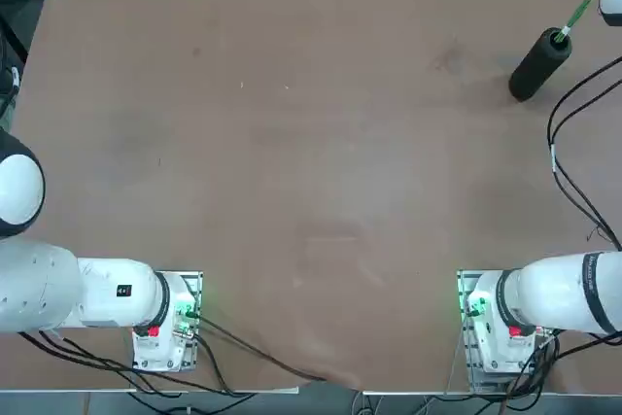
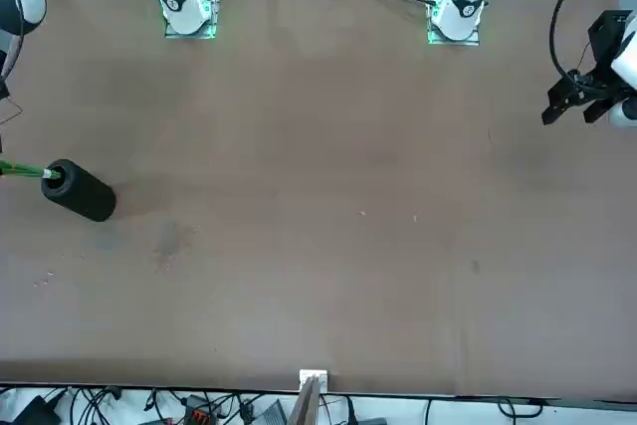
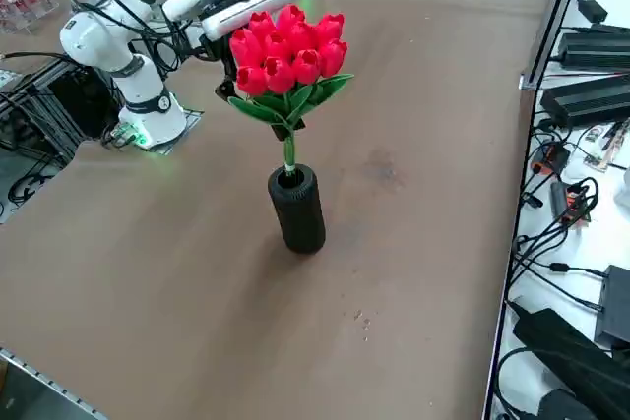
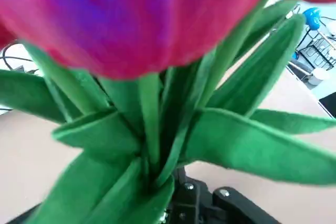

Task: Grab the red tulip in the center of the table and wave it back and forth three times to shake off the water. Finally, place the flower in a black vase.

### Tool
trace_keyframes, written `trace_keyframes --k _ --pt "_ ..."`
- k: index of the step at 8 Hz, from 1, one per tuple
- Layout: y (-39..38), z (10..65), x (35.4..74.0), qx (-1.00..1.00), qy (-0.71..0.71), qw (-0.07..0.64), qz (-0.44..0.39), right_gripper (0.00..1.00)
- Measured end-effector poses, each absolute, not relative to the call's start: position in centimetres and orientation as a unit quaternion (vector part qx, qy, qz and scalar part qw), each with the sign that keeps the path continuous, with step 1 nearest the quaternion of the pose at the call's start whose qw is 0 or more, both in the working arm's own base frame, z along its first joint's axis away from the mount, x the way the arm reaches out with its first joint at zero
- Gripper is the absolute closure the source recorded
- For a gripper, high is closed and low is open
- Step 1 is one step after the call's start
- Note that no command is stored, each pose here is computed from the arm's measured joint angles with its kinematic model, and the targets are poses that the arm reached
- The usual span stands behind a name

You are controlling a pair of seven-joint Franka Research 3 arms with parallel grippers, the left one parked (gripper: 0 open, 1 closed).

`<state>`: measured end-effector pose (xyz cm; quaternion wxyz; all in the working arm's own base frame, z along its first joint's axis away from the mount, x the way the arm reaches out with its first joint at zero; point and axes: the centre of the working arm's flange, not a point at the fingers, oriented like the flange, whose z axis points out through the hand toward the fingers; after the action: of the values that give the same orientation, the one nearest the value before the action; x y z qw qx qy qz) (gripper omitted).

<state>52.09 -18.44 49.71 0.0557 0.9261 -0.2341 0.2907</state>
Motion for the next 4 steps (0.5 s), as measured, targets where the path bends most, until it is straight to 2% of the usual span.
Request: trace_keyframes --k 4 --pt "-18.1 45.7 51.6 0.925 -0.229 0.054 0.297 0.87"
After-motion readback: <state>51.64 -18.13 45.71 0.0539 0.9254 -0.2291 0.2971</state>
